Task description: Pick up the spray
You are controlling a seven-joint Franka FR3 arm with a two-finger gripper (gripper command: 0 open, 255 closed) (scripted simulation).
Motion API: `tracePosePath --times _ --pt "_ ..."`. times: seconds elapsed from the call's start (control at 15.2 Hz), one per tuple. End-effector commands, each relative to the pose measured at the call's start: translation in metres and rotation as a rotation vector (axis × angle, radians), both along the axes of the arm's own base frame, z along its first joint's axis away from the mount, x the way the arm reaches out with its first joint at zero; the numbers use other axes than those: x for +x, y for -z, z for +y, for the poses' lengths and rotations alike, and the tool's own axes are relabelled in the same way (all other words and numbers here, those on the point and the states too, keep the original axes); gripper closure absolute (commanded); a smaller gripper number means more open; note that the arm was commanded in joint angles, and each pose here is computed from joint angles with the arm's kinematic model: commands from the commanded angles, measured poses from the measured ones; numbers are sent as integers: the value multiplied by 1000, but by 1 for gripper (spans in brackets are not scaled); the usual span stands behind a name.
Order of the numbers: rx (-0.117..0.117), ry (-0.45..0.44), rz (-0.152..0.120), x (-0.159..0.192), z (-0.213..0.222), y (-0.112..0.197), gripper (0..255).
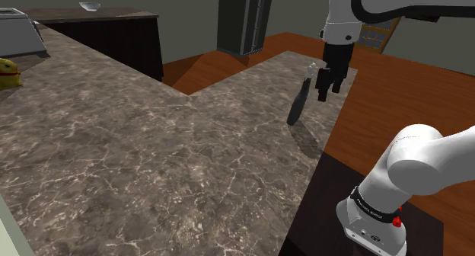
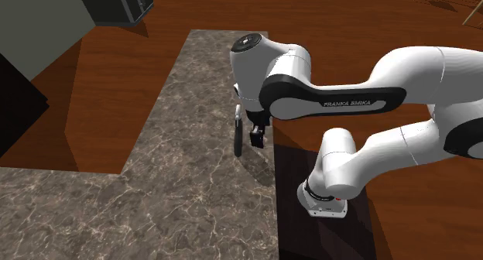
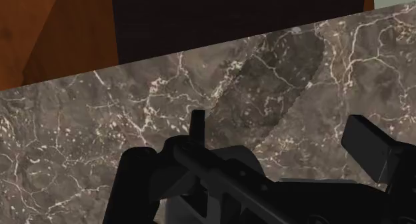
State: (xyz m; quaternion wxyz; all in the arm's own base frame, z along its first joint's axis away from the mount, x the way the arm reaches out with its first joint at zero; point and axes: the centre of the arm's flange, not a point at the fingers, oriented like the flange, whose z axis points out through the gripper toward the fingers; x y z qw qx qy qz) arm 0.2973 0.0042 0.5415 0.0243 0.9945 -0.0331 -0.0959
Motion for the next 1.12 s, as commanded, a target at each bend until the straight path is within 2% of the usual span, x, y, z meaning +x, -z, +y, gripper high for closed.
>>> tracePosePath --times 0.0,0.26,0.53,0.59,1.06 --pt "0 0 0 0 0 0 0" --pt "-220 574 -291 13 32 21 0" --pt "-441 1147 -581 47 45 40 0" --pt "-475 1237 -627 53 45 43 0" --pt "-475 1237 -627 53 45 80 0"
